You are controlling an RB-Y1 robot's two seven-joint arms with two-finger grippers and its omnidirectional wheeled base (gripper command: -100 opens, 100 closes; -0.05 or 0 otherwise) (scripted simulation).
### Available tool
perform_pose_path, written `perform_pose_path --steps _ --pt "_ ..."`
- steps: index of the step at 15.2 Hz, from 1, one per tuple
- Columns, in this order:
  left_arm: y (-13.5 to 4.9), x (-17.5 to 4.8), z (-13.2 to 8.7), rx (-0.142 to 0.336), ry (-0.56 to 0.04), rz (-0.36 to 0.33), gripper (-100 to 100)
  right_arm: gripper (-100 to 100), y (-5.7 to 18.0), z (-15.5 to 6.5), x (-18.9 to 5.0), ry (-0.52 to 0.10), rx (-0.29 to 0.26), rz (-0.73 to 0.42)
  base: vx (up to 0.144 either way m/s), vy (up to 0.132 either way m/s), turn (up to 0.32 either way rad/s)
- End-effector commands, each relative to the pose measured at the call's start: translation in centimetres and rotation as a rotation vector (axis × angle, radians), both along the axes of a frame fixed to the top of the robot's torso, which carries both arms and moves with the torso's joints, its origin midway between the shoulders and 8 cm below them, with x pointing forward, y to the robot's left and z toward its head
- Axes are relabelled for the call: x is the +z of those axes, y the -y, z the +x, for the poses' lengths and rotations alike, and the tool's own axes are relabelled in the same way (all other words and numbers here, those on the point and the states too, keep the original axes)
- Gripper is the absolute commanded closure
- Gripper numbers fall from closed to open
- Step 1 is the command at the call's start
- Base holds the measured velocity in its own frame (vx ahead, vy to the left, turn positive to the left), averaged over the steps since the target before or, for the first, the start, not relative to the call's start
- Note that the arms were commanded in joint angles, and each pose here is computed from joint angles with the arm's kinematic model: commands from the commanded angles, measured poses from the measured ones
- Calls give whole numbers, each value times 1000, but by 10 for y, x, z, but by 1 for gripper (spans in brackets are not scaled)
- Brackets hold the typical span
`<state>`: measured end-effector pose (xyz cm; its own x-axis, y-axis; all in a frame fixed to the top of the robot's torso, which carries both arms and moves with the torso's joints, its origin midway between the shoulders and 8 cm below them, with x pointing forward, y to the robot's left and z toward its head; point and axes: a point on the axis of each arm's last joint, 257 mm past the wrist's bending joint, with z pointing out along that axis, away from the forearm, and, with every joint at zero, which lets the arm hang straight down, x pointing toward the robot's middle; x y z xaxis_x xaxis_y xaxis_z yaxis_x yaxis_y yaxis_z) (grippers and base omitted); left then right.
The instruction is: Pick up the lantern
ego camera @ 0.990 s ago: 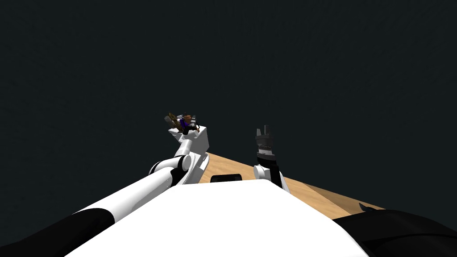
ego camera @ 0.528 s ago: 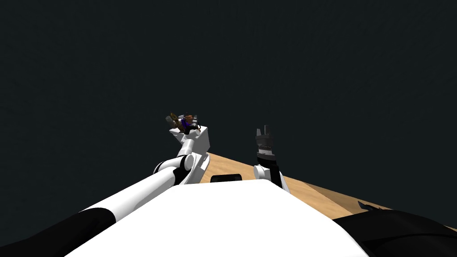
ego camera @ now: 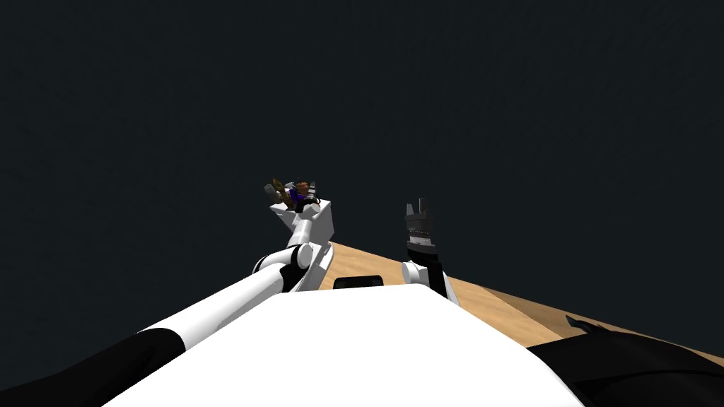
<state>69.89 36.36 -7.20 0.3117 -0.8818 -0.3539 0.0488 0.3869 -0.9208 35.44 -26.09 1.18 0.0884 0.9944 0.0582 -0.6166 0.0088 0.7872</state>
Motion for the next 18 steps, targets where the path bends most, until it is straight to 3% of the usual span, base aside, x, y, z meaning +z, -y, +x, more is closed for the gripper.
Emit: perform_pose_path --steps 1,4,6,7,11,12,14,15,18 --pt "12 0 1 -5 6 -40 -100 0 0 0 0 0 0 0 -8 59 -14" --pt "12 0 1 5 -11 21 -100 0 0 0 0 0 0 0 -9 59 -16" --pt "12 0 1 2 -9 10 -100 0 0 0 0 0 0 0 0 8 -1" --pt "12 -1 1 3 -10 14 100 0 0 0 0 0 0 0 0 0 0" --pt "12 -2 1 4 -14 19 100 0 0 0 0 0 0 0 -1 0 3" --pt "0 0 0 10 -14 52 100 0 0 0 0 0 0 0 10 -46 5" --pt "0 0 0 4 -6 21 100 0 0 0 0 0 0 0 6 -75 44" --pt "-11 0 -1 13 -18 82 100 0 0 0 0 0 0 0 -2 -86 16" --pt "-11 0 -1 3 -1 21 100 0 0 0 0 0 0 0 12 -73 18"
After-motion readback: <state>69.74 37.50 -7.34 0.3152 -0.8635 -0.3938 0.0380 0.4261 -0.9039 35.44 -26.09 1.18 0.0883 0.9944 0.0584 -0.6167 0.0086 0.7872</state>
